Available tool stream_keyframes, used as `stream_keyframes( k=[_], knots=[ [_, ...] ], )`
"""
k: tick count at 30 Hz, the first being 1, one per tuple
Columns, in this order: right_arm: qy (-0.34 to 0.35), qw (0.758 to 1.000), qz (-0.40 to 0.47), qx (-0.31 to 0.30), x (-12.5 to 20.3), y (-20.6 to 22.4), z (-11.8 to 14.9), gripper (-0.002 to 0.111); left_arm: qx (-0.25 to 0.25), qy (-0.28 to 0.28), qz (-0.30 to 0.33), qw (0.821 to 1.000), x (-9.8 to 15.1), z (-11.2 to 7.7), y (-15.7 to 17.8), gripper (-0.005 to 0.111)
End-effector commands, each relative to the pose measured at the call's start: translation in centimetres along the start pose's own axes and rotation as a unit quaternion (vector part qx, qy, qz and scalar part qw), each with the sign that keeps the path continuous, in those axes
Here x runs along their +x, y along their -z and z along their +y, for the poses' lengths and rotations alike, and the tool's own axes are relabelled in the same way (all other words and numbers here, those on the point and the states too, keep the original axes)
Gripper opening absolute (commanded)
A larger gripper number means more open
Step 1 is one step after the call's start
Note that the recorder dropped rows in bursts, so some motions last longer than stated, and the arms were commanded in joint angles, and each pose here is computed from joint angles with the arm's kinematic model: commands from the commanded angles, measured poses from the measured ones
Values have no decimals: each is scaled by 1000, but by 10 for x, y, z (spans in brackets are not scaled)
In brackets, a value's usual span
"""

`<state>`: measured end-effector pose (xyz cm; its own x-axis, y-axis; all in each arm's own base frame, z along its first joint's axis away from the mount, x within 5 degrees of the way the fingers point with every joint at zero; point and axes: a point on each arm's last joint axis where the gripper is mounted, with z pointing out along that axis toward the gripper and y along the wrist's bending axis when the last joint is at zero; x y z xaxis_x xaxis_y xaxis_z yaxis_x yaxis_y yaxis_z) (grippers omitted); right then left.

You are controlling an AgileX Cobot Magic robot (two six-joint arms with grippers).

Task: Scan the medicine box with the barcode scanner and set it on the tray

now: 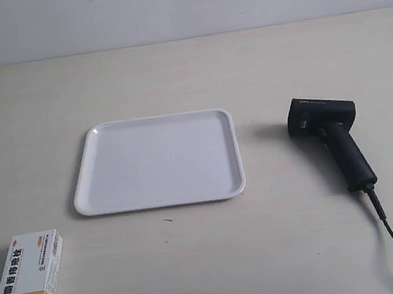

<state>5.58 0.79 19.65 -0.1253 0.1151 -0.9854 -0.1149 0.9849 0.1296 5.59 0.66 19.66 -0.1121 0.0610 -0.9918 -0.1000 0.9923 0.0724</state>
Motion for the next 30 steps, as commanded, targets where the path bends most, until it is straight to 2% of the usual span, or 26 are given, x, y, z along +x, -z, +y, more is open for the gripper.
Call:
stream_keyframes(
  k=[1, 5, 9, 14, 18, 20, 23, 26, 28, 30],
  knots=[
    [2, 1000, -6, 0, 0, 0, 0, 0, 2, -1, -7, 1000, 0, 0, 0, 3],
    [2, 1000, -6, 0, 0, 0, 0, 0, 2, -1, -7, 1000, 0, 0, 0, 3],
    [2, 1000, -6, 0, 0, 0, 0, 0, 3, 22, -13, 1000, -2, 0, 0, 3],
    [2, 1000, -6, 0, 0, 0, 0, 0, 14, 176, -48, 983, -8, -1, 1, 3],
    [2, 1000, -6, 0, 0, 0, 0, 0, 25, 211, -111, 971, -20, 0, 3, 3],
    [2, 1000, -6, 0, 0, 0, 0, 0, 28, 224, -120, 967, -22, 0, 3, 2],
    [2, 1000, -6, 0, 0, 0, 0, 0, 34, 237, -144, 960, -46, 2, 11, 0],
    [6, 1000, -6, 0, 0, 0, 0, 0, 27, 242, -104, 964, -69, 4, 11, 0],
    [6, 1000, -9, 0, 0, 0, 0, 0, 15, 219, -38, 975, -81, 4, 8, 0],
    [6, 1000, -17, 0, -2, 0, 0, 0, 21, 215, 38, 976, -86, 2, -3, 0]
  ],
)
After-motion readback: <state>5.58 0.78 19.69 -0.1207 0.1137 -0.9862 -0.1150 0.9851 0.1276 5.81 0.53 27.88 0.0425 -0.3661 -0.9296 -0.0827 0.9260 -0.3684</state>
